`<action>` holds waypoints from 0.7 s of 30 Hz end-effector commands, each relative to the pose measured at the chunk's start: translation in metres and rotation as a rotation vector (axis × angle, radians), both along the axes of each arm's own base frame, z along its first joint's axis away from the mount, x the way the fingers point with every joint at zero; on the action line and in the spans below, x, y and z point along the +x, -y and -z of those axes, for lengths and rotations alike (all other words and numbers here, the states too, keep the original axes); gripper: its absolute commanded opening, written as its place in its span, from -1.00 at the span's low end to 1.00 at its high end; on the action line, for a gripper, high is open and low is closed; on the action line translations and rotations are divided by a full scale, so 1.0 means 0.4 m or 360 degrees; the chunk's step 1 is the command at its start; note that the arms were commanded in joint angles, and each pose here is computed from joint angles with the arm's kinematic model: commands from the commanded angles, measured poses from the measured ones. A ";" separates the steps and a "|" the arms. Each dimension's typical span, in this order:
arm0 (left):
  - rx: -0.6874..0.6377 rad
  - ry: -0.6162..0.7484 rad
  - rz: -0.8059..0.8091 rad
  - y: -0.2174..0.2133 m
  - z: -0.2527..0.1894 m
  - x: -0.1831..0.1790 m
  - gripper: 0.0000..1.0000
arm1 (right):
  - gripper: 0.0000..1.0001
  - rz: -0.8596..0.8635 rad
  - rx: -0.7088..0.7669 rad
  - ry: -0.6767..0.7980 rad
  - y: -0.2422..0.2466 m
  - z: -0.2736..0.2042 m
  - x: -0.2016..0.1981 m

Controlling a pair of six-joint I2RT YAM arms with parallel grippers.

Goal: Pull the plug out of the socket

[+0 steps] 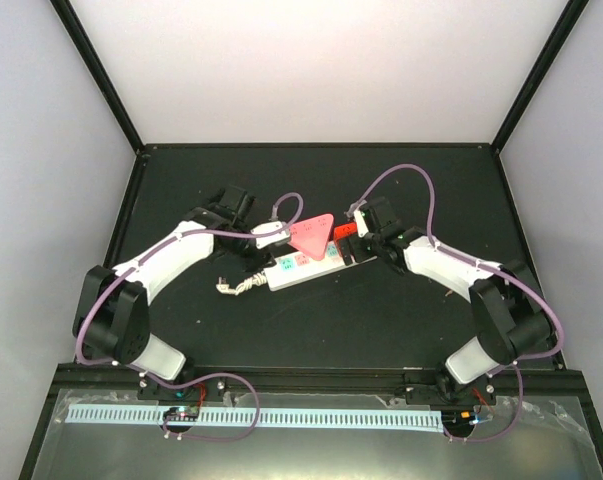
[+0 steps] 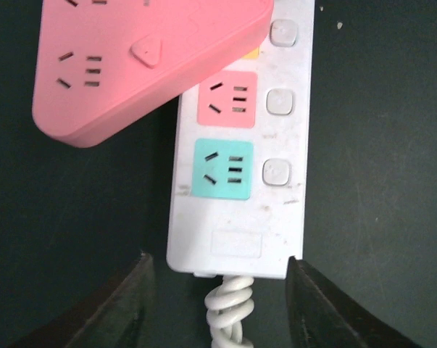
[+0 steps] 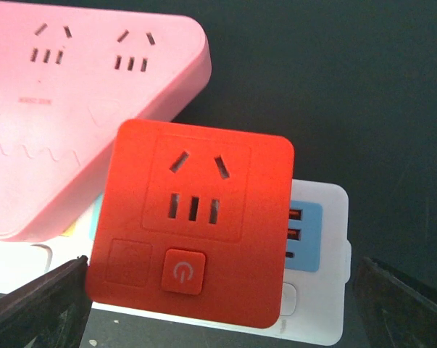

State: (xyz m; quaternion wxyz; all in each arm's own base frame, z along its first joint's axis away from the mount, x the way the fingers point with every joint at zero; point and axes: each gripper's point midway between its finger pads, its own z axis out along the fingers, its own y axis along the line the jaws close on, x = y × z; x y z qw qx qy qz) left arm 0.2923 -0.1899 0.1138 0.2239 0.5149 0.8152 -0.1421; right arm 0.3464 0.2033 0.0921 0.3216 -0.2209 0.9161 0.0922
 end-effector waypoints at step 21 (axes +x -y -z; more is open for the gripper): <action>0.0303 0.0159 0.0236 0.082 0.143 0.006 -0.47 | 0.76 0.0096 -0.0008 0.0049 -0.034 0.005 0.050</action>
